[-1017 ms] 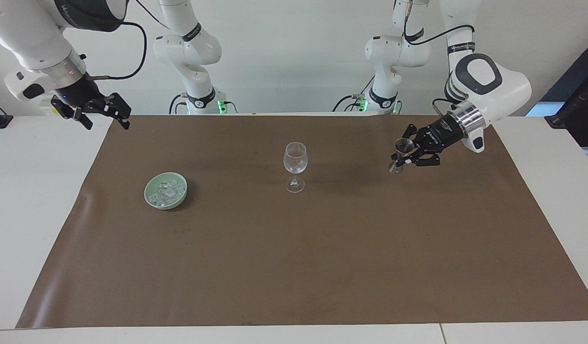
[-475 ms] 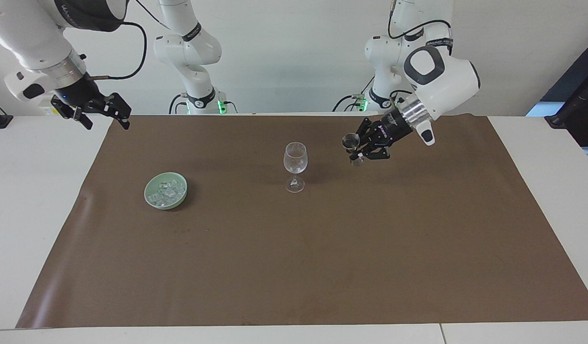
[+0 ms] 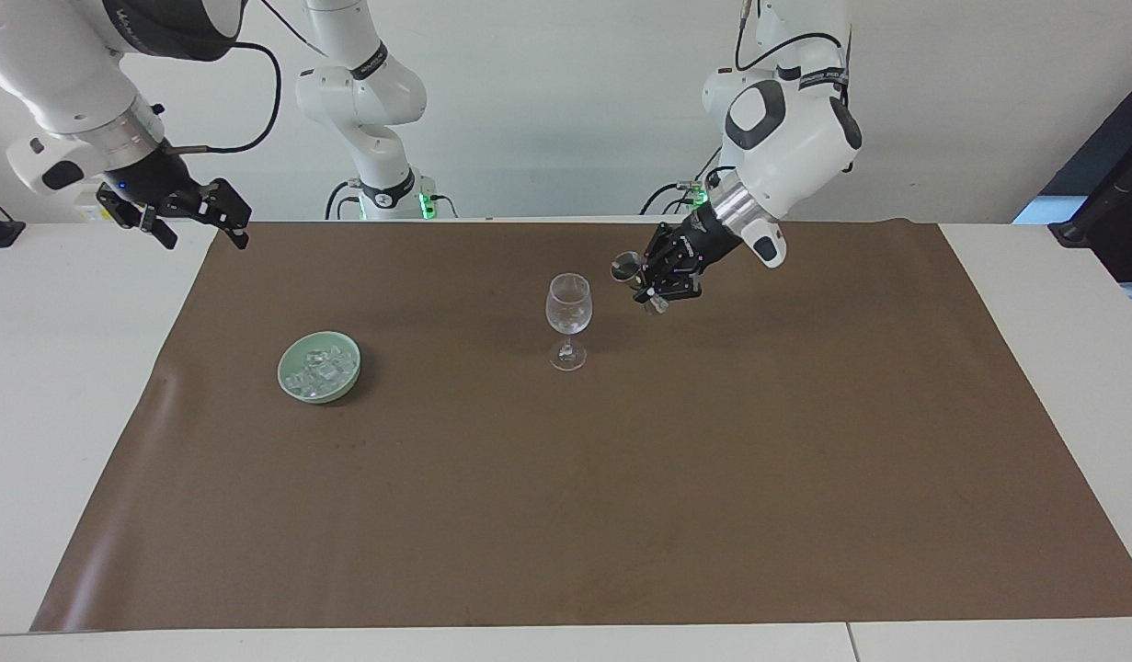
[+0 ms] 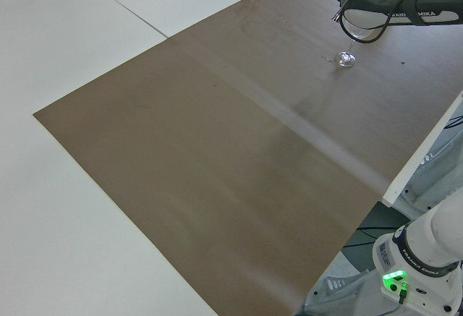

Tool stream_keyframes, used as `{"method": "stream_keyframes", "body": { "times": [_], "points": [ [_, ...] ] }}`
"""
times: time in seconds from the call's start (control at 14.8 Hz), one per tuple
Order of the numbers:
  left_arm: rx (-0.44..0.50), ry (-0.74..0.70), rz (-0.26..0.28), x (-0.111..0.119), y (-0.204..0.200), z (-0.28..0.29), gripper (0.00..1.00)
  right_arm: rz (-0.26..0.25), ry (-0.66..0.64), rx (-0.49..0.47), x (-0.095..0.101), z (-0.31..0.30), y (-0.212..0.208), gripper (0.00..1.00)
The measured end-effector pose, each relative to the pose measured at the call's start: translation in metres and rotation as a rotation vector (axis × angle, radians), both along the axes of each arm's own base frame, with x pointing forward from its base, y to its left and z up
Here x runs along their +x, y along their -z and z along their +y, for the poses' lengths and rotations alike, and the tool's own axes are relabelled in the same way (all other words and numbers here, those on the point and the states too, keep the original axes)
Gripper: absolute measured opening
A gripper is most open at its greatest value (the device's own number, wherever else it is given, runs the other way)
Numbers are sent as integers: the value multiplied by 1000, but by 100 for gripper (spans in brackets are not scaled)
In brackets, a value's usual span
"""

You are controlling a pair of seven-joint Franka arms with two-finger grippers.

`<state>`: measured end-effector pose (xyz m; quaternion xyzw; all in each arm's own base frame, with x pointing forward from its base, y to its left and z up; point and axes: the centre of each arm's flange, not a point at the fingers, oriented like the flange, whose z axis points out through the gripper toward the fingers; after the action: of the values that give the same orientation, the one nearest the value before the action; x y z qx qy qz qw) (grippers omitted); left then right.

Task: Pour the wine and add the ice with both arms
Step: 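Lift the silver cup with the left gripper and carry it to the glass, then tilt the silver cup over the glass while the right gripper reaches the container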

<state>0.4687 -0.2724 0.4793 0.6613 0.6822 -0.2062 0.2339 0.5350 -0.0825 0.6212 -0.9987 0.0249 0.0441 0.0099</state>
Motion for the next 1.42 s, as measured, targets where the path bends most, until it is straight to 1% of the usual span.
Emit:
{"method": "stream_keyframes", "body": {
  "times": [0.14,0.27,0.47,0.75,0.88,1.08,1.22,1.42],
  "points": [
    [66,26,-12,-3,1,-20,22,5,-2,1,0,1,2,100],
    [126,53,-30,-2,2,-39,22,-12,-7,-1,2,3,8,100],
    [196,101,-61,-2,7,-52,22,-18,-9,1,-2,4,25,100],
    [299,190,-114,-10,10,-62,22,-81,-12,-1,-7,5,50,100],
    [338,237,-143,-16,6,-71,22,-96,-27,2,-12,14,72,100],
    [392,297,-183,-24,-1,-83,22,-100,-57,4,-15,25,108,100],
    [441,324,-209,-23,-9,-85,22,-113,-92,1,-11,34,139,100],
    [507,342,-255,-20,-19,-87,22,-142,-96,8,-3,39,186,100]
  ]
}}
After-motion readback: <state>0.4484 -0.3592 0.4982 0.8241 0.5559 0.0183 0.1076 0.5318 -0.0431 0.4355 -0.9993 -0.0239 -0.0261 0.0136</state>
